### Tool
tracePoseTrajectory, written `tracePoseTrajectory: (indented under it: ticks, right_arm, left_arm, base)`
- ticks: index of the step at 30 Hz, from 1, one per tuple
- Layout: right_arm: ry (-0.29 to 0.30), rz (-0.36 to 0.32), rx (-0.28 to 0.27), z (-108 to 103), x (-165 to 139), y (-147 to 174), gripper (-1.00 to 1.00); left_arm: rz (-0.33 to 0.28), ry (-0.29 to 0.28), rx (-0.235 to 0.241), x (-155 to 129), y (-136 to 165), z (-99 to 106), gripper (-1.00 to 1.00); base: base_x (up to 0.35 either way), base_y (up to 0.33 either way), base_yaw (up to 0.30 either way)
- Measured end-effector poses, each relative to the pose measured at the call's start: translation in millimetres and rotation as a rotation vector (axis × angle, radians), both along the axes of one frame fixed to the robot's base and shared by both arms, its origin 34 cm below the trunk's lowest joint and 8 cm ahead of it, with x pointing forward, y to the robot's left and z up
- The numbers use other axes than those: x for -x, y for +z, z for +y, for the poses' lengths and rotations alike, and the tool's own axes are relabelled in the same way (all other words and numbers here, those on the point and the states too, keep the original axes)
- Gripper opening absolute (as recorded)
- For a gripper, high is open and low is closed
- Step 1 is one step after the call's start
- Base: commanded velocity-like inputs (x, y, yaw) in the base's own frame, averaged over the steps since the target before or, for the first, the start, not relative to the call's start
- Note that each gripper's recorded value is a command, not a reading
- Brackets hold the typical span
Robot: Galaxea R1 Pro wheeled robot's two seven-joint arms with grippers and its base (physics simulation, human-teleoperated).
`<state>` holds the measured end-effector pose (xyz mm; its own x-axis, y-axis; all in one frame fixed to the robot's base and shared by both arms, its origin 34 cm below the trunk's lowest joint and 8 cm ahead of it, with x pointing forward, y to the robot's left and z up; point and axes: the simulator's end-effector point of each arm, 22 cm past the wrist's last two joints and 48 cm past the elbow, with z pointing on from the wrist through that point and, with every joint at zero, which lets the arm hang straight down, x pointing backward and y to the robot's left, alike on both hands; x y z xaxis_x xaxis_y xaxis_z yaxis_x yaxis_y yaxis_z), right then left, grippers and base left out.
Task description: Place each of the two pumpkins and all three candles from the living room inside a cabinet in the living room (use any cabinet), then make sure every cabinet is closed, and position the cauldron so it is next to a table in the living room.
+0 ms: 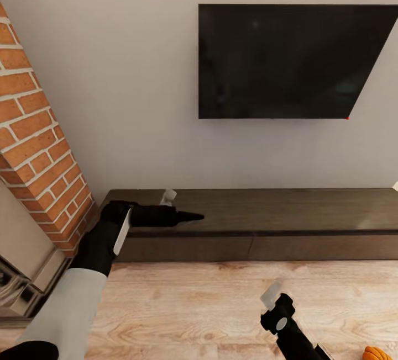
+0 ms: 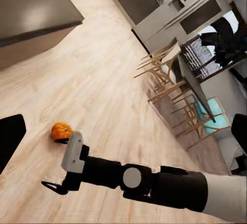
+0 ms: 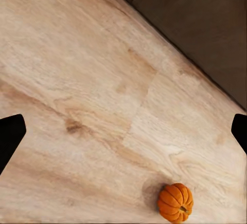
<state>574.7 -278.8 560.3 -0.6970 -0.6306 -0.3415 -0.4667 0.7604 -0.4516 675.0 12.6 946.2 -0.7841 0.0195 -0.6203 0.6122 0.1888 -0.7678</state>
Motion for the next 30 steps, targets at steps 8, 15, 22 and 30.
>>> tracePoseTrajectory:
  ticks: [8,15,22,30]
  right_arm:
    - [0.042,0.005,0.019,5,12,-14,1.0]
    - [0.319,-0.123,0.256,48,11,-4,1.0]
    - [0.654,-0.478,0.554,162,10,42,1.0]
    - [0.731,-0.583,0.578,192,-17,68,1.0]
  left_arm:
    - [0.026,-0.02,0.089,-8,19,-10,1.0]
    - [0.038,0.001,0.231,-14,47,2,1.0]
    - [0.029,0.023,0.247,-19,51,11,1.0]
    - [0.022,0.012,0.26,-15,54,3,1.0]
  base:
    - [0.0,0.0,0.0]
    - [0.0,0.0,0.0]
    - [0.0,0.0,0.0]
    - [0.0,0.0,0.0]
